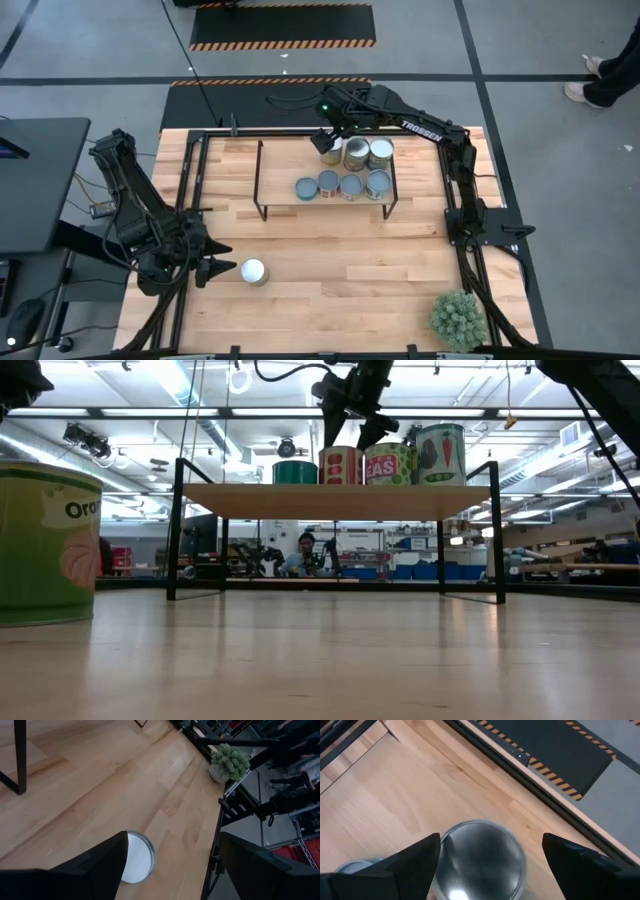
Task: Pick and place cans onto a shelf
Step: Put the canned carrots on the shelf
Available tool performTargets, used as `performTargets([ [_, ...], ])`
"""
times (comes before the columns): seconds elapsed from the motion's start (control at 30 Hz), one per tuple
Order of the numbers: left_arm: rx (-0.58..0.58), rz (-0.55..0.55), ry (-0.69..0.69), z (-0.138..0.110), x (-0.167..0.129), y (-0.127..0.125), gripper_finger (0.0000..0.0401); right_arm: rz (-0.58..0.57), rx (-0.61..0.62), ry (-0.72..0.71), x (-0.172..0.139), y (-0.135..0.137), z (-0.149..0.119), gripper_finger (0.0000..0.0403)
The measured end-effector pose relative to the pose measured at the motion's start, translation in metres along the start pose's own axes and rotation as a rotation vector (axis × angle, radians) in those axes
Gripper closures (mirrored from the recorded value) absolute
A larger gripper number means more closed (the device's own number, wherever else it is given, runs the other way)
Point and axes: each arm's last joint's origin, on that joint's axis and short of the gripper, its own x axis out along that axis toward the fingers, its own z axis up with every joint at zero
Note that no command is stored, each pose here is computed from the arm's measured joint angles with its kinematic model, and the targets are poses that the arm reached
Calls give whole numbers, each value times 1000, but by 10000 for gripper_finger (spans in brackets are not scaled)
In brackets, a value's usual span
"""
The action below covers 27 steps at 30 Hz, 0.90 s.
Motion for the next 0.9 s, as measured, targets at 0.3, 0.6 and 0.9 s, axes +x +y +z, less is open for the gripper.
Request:
performTargets([
  [0.3, 3, 2, -5, 0, 0, 0, 88, 110, -40, -38, 1, 1, 8, 46],
  [0.6, 2, 2, -6, 0, 0, 0, 88, 165, -34, 26, 1, -2, 6, 46],
  [0.9, 12, 2, -6, 0, 0, 0, 88, 113, -21, 110, 2, 0, -5, 46],
])
